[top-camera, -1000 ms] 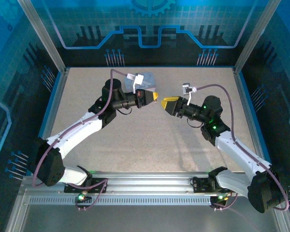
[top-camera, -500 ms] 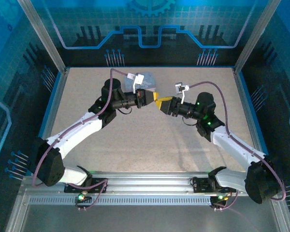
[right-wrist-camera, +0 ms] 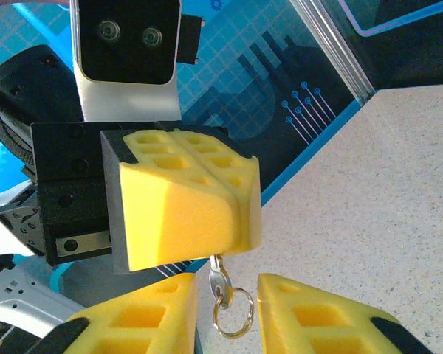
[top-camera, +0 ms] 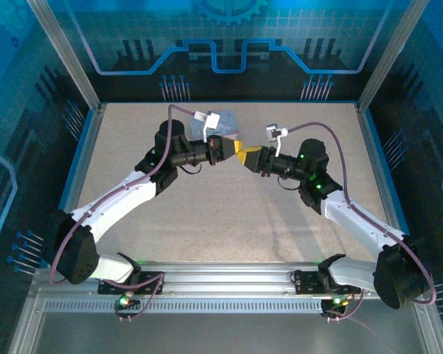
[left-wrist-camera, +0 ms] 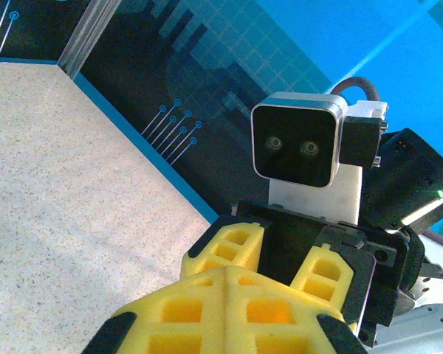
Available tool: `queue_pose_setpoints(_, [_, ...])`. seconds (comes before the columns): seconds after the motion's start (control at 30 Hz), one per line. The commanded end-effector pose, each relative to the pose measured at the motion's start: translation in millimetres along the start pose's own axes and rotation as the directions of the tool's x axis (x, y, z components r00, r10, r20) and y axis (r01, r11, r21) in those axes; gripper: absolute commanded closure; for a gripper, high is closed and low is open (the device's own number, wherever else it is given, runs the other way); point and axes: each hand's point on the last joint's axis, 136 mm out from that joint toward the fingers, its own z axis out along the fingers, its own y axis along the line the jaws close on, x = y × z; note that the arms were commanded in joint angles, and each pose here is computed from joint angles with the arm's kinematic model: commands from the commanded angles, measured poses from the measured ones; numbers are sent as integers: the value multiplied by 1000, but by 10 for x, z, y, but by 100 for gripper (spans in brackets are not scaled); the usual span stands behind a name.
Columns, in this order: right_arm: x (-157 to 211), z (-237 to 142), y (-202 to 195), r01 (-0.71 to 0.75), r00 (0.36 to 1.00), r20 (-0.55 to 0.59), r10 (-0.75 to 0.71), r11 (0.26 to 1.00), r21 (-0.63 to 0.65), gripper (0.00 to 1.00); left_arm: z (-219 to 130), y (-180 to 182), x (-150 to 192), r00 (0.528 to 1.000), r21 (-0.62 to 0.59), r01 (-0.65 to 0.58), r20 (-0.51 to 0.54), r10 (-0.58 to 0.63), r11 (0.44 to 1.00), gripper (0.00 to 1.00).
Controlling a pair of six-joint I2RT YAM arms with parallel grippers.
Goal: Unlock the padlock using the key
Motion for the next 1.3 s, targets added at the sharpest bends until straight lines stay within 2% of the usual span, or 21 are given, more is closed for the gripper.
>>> queue_pose_setpoints(0.0, [-73, 44, 119, 20, 1000, 5, -20, 999, -35, 74, -30, -162, -137, 999, 43, -37, 24, 36, 998, 100])
queue_pose_setpoints(0.23, [-38, 56, 108, 13, 1000, -3, -13, 999, -36, 78, -30, -153, -134, 999, 40, -35, 25, 34, 999, 100])
queue_pose_setpoints(0.8, [-13, 25, 116, 14, 1000, -6, -14, 1000, -24, 99, -32, -125, -136, 999, 27, -35, 32, 34, 999, 100])
queue_pose_setpoints(1.0, [19, -15, 82, 20, 1000, -14, -20, 1000, 13, 100, -66, -83, -210, 998, -5, -42, 55, 42, 999, 82])
queue_pose_setpoints(1.07, [36, -36, 69, 22, 1000, -16, -22, 999, 28, 100, -89, -54, -253, 997, -17, -38, 64, 39, 999, 68])
queue_pose_setpoints(1.17, [85, -81, 37, 23, 999, -33, -21, 998, 61, 100, -150, 45, -335, 996, -57, -31, 84, 35, 998, 54])
queue_pose_setpoints(1.27, [161, -143, -11, 21, 998, -59, -14, 994, 109, 100, -229, 255, -409, 995, -136, -18, 93, 31, 990, 43])
